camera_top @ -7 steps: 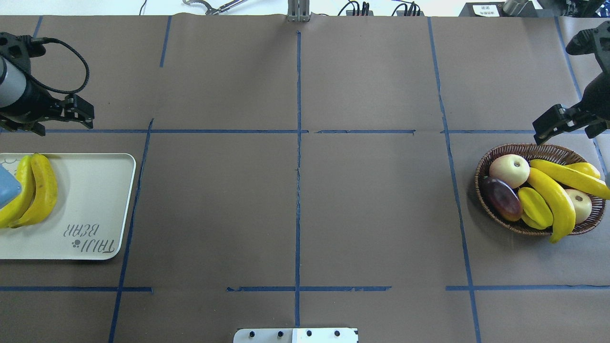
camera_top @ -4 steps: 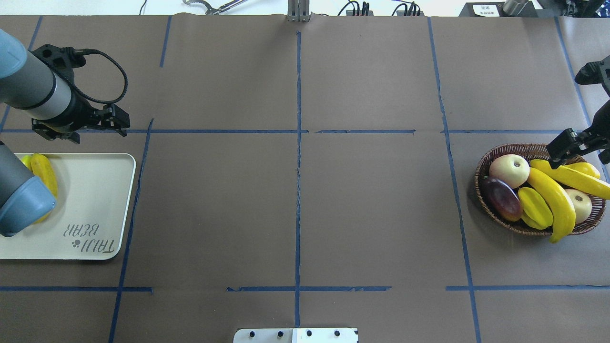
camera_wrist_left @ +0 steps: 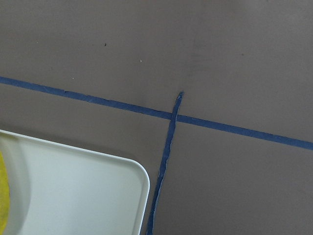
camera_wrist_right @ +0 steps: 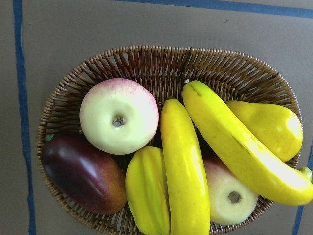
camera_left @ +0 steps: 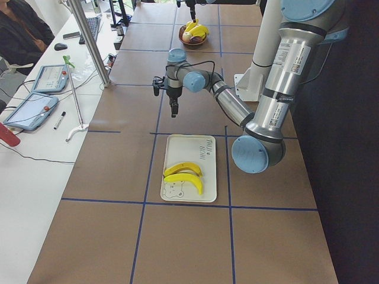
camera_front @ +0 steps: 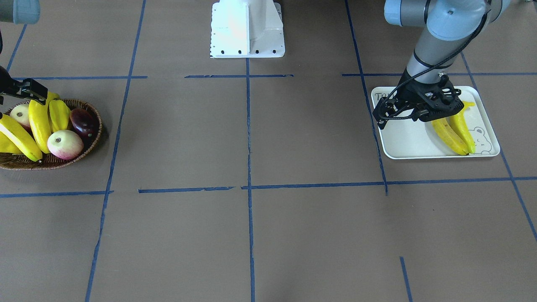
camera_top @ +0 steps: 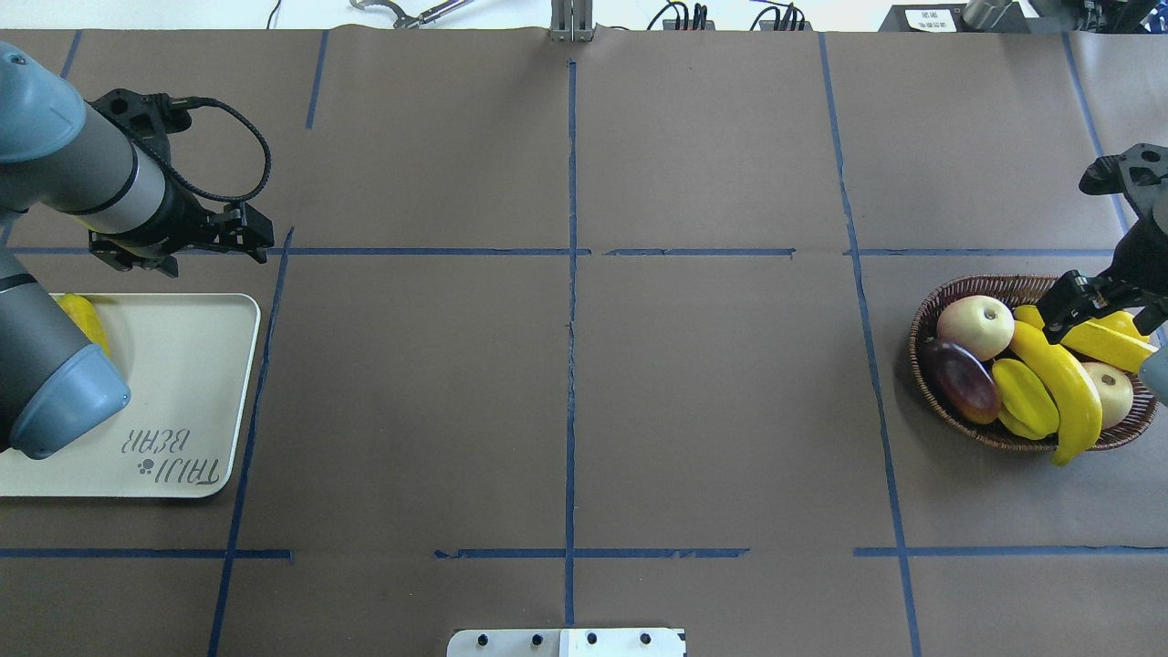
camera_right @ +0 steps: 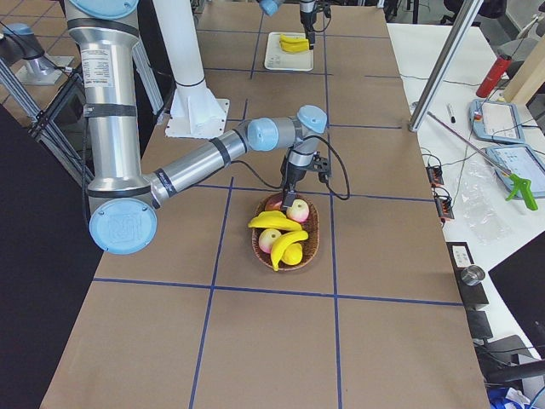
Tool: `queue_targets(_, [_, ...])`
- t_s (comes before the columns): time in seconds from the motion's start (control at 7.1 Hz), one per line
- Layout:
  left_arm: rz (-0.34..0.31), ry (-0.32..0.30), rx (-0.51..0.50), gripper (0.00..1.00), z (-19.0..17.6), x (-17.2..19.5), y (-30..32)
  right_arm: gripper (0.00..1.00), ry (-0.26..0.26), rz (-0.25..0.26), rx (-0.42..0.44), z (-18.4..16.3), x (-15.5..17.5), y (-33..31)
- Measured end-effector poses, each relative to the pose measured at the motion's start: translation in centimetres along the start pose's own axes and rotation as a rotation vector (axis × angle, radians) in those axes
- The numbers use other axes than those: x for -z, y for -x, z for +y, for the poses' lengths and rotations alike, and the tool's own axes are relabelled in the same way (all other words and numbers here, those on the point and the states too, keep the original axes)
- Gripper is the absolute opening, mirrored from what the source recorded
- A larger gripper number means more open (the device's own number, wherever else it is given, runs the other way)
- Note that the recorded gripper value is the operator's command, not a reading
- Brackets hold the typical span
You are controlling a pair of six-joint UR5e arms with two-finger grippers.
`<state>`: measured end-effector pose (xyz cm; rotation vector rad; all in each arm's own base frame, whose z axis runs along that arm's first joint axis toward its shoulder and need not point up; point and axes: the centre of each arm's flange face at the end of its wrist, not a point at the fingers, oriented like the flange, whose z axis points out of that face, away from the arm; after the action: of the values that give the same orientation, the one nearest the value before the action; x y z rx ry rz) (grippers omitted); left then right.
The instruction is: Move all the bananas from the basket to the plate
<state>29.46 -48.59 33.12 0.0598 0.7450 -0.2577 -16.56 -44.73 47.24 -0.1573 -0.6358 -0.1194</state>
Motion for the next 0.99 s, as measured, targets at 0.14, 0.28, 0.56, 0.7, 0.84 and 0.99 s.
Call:
queue_targets(0.14, [0.005, -0.002, -0.001, 1.0, 0.0, 0.2, -0.3, 1.0, -0.027, -0.013, 0.023, 0.4, -1.1, -0.9])
queue_targets(0.28, [0.007, -0.003, 0.001, 1.0, 0.0, 0.3, -0.5, 1.0, -0.055, -0.027, 0.045, 1.1, -2.1, -1.9])
queue_targets(0.56, [0.008, -0.004, 0.004, 1.0, 0.0, 0.3, -0.5, 1.0, -0.136, -0.076, 0.039, 3.0, -3.3, -3.5])
queue_targets(0.7, [0.007, -0.003, 0.005, 1.0, 0.0, 0.2, -0.5, 1.0, -0.168, -0.105, 0.033, 3.9, -3.8, -3.6])
queue_targets(0.84, [0.005, -0.002, 0.006, 1.0, -0.1, 0.2, -0.4, 1.0, -0.172, -0.118, 0.035, 4.5, -4.4, -3.4])
queue_targets(0.99, [0.004, -0.001, 0.006, 1.0, 0.0, 0.1, -0.4, 1.0, -0.16, -0.121, 0.038, 4.7, -5.3, -3.0])
